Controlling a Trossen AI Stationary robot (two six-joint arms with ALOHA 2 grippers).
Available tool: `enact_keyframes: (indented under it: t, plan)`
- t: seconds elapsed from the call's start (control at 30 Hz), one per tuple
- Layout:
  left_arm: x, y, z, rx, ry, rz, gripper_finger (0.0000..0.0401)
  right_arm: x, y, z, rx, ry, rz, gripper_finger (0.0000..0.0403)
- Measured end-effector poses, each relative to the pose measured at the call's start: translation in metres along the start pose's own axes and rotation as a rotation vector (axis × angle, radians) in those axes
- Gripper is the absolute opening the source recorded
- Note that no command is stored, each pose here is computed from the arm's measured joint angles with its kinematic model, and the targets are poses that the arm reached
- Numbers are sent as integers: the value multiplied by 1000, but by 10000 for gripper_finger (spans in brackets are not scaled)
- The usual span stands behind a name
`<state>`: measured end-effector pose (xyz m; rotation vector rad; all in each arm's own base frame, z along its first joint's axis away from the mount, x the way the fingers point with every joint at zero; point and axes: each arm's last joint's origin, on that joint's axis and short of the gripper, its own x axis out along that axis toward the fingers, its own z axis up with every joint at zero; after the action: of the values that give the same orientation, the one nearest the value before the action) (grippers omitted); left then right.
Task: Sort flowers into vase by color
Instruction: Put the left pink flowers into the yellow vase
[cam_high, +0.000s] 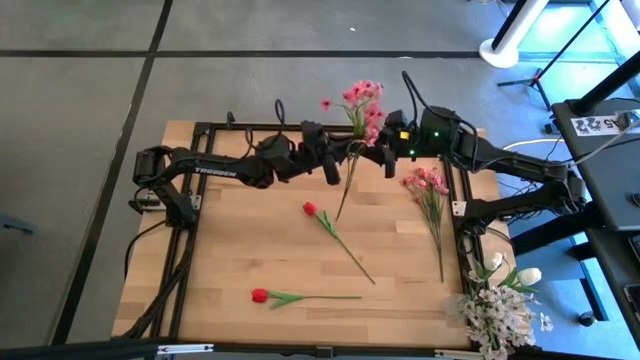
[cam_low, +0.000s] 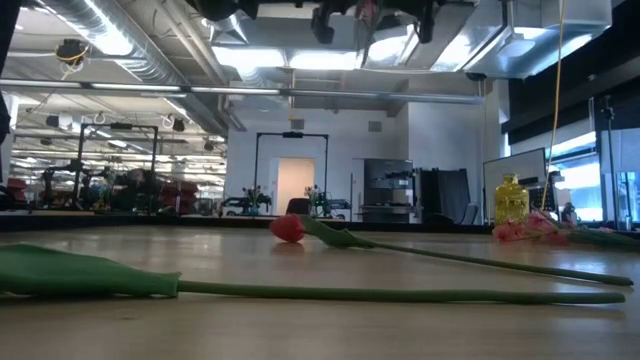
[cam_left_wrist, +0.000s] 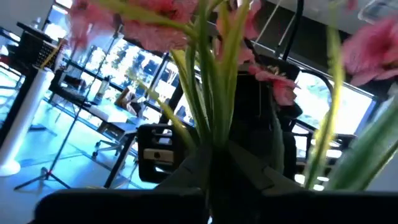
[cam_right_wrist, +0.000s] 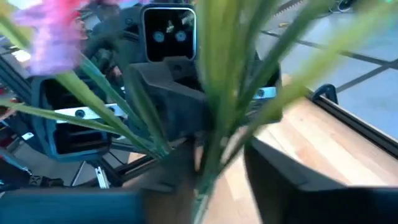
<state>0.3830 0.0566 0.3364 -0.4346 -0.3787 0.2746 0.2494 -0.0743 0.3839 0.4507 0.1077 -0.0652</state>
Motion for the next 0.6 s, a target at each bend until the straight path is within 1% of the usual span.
enact_keyframes:
  t: [0.1,0.13,0.17,0.27,0.37,0.43,0.47,0.53,0.6]
  plan:
    - [0,-1,1,31,1,-5,64,1,0,0,-7,0,6,37]
    - [0,-1,1,39,5,-17,74,2,0,0,-16,0,10,22]
    - [0,-1,2,44,13,-29,85,2,0,0,-28,-1,10,16]
    - [-1,-2,12,67,54,-48,115,-1,1,1,-33,-10,8,26]
    - [-13,-6,35,132,133,-45,139,-13,4,4,-62,-31,-44,20]
    - [-27,-11,54,187,190,-23,149,-28,7,7,-118,-55,-120,11]
    - [-36,-13,63,214,219,-4,153,-37,7,8,-144,-63,-179,11]
    - [-52,-15,78,260,270,62,156,-57,7,11,-179,-95,-315,13]
    - [-70,-18,92,288,310,123,155,-73,5,12,-223,-122,-497,18]
